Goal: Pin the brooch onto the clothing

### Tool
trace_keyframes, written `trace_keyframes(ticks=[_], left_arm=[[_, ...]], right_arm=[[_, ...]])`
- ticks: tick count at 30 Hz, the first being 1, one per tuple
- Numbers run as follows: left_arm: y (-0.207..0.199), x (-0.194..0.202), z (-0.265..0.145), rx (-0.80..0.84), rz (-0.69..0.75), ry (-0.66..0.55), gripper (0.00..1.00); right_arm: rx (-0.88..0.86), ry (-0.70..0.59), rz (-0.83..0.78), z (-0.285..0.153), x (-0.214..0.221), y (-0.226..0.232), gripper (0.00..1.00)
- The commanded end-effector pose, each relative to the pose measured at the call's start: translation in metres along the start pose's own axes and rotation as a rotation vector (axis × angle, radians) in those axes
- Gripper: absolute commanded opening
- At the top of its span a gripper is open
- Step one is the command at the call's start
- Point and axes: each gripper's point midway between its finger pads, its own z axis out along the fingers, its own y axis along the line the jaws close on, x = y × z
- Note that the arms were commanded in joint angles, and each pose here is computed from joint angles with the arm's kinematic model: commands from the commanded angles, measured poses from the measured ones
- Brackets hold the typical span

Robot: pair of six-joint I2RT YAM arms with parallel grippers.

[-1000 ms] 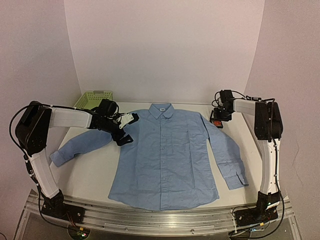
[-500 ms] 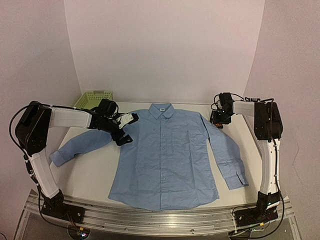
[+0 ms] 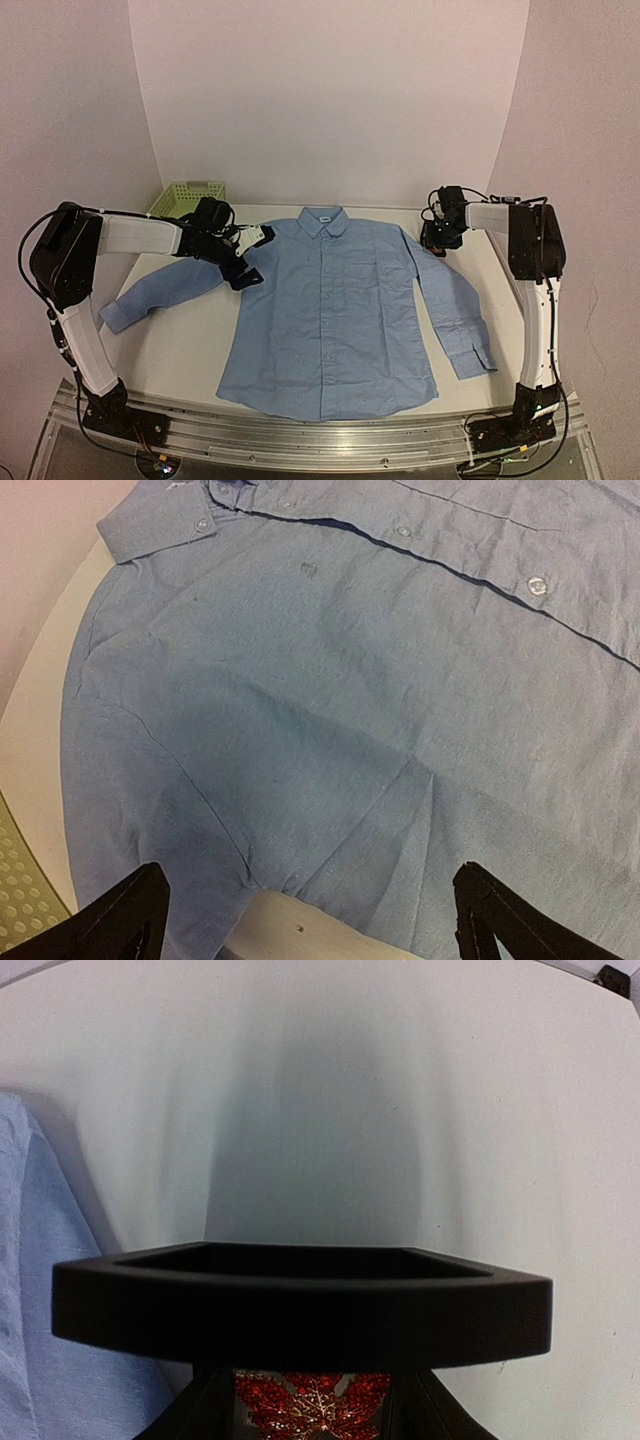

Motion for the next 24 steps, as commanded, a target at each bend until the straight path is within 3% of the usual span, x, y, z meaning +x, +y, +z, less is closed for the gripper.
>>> trace_keyframes(ticks=[1,10,24], left_arm=[[0.015,-0.015,-0.002,-0.036,0.017,-0.043,1.0],[0.016,-0.012,-0.001,-0.036,0.016,-0.036,1.0],[0.017,-0.012,-0.003,-0.036,0.013,-0.041,0.99]], right_arm=[[-0.021,0.02,-0.013,0.0,0.006,0.006,0.53],[0.048,0.042,-0.012,0.01,0.017,-0.006,0.41],[-0.007,-0.1,0.039,-0.037,-0.042,0.003,0.33]])
